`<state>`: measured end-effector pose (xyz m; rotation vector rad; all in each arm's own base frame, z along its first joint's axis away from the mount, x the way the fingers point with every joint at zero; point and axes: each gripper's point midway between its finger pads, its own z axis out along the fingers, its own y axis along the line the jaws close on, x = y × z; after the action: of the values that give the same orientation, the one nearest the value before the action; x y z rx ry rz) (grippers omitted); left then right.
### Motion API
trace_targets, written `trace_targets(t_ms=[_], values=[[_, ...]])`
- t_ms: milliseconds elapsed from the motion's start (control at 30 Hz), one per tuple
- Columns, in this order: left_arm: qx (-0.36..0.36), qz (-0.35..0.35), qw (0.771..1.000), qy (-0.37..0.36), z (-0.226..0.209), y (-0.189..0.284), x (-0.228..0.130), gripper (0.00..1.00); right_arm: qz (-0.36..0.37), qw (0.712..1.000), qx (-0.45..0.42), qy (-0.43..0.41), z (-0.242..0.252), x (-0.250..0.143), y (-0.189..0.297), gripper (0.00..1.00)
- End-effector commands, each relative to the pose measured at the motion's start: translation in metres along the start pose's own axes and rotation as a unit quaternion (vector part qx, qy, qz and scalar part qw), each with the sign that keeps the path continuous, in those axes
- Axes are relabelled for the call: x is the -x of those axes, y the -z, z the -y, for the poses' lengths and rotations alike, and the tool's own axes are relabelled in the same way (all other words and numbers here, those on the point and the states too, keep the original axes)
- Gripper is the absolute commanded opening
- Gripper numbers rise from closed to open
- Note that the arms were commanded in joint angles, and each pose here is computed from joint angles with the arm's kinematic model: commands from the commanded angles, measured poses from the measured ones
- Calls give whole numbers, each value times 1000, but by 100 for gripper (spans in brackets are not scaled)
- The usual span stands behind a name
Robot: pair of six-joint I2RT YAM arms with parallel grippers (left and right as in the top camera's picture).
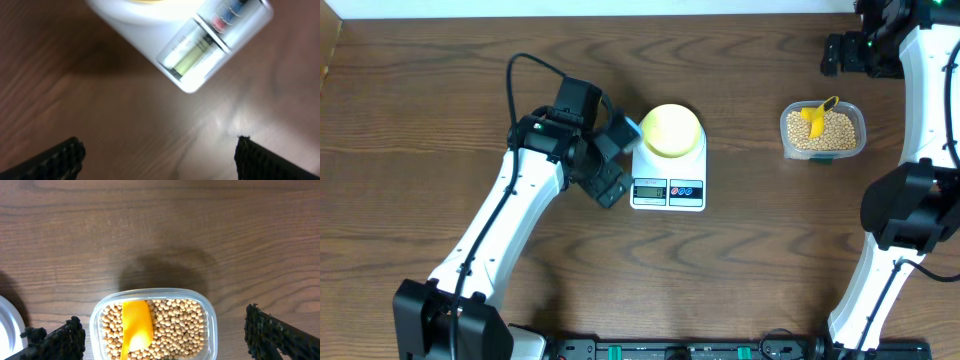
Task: Scoop item into bowl and weigh 50g on scale
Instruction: 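Raise the left gripper and move it in front of the scale display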
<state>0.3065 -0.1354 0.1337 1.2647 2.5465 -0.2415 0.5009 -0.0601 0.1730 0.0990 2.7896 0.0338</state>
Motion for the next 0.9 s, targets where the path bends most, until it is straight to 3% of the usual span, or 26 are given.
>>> trace_targets(t_ms=[0, 200, 867], values=[[-84, 22, 972, -219, 33, -9, -9, 98, 0, 1000, 0, -5, -1, 1, -1, 99], [-117, 33, 947, -297, 43, -19, -24, 98, 0, 1000, 0, -5, -1, 1, -1, 99], [-98, 54, 947, -302, 34, -23, -15, 97, 0, 1000, 0, -5, -1, 1, -1, 99]])
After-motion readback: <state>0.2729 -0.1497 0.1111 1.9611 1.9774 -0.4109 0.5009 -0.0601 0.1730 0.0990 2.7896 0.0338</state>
